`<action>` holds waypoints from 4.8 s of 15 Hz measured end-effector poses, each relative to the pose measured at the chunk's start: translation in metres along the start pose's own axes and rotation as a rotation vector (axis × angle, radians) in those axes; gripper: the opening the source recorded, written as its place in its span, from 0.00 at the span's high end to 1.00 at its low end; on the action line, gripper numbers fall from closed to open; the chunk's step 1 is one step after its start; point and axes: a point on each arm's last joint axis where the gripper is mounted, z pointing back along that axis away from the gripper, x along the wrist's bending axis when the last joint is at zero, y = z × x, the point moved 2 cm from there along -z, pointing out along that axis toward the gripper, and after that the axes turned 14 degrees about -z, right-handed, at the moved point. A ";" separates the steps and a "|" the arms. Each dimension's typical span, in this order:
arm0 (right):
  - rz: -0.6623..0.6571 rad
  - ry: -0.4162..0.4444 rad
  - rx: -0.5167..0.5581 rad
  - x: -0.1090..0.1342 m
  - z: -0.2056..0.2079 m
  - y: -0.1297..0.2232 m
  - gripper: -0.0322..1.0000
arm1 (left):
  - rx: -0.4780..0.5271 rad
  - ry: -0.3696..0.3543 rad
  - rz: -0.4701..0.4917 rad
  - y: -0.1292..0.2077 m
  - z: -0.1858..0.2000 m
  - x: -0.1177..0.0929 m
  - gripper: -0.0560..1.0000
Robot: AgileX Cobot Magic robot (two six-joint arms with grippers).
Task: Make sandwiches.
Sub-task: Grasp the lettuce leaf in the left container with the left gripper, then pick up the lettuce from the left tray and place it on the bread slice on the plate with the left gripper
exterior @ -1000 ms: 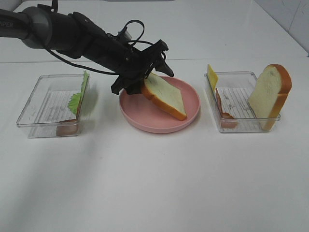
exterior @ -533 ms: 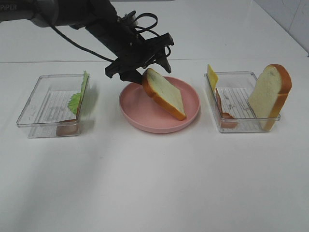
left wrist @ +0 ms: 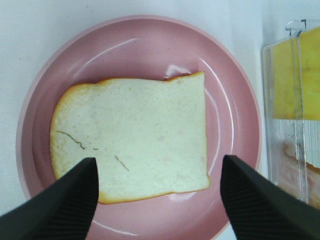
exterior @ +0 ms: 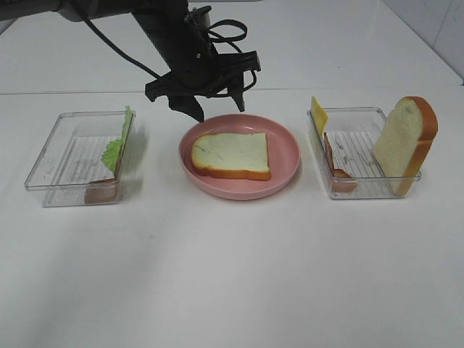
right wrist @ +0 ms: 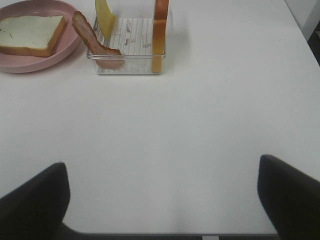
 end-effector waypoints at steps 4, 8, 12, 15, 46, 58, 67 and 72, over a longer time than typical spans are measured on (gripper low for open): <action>0.000 0.000 0.000 0.000 0.000 0.000 0.02 | 0.027 -0.004 -0.061 -0.005 0.020 -0.006 0.30; 0.000 0.000 0.000 0.000 0.000 0.000 0.02 | 0.021 -0.090 -0.253 -0.020 0.087 -0.005 0.18; 0.000 0.000 0.000 0.000 0.000 0.000 0.02 | -0.096 -0.153 -0.242 -0.040 0.149 0.029 0.16; 0.000 0.000 0.000 0.000 0.000 0.000 0.02 | -0.138 -0.182 -0.198 -0.043 0.179 0.053 0.12; 0.000 0.000 0.000 0.000 0.000 0.000 0.02 | 0.180 -0.291 0.002 -0.001 0.008 0.139 0.53; 0.000 0.000 0.000 0.000 0.000 0.000 0.02 | 0.116 -0.290 0.008 -0.029 0.045 0.126 0.95; 0.000 0.000 0.000 0.000 0.000 0.000 0.02 | -0.062 -0.029 -0.055 -0.054 0.078 0.031 0.95; 0.000 0.000 0.000 0.000 0.000 0.000 0.02 | -0.014 0.207 -0.069 -0.037 0.028 -0.024 0.95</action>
